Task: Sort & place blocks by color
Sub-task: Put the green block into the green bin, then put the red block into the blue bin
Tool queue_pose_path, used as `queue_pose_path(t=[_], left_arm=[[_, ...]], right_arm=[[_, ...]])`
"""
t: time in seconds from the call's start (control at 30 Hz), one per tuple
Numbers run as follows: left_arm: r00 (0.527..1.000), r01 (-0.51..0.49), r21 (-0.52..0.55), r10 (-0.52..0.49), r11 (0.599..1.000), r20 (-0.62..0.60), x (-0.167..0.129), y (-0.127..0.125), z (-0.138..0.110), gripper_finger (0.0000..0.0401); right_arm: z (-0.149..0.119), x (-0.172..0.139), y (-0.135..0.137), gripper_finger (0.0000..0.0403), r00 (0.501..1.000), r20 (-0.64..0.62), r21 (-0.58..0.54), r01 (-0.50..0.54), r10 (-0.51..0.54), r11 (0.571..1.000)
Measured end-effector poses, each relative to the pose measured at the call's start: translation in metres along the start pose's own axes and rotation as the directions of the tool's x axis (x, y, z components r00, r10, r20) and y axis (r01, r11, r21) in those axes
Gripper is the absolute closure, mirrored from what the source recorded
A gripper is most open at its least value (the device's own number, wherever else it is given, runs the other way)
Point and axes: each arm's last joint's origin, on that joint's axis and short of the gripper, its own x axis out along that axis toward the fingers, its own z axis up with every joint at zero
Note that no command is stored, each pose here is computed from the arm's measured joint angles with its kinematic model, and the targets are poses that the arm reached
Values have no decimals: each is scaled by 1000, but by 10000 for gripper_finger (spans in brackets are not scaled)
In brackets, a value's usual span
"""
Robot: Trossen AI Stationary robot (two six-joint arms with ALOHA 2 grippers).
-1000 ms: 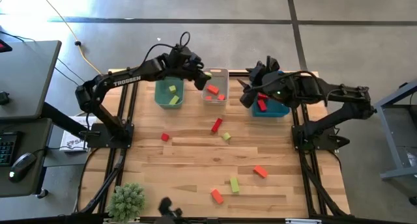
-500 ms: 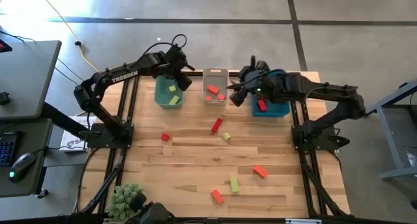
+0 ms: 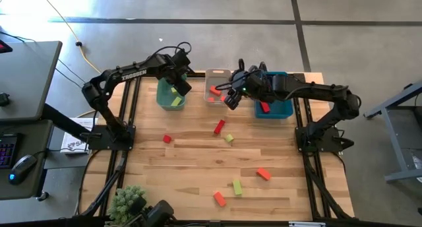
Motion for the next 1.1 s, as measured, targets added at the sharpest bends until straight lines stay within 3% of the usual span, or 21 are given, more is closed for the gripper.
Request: queue_pose_path(t=[0.27, 0.63, 1.1], left_arm=[[997, -7, 11, 8, 1000, -76, 21, -3, 1, 288], [990, -15, 13, 17, 1000, -144, 44, -3, 2, 285], [989, -14, 35, 19, 999, -148, 46, -2, 2, 203]], right_arm=[[0, 7, -5, 182, 999, -28, 86, -26, 29, 996], [1, 7, -2, 182, 994, -28, 103, -107, 110, 989], [3, 8, -3, 182, 991, -24, 100, -130, 133, 986]])
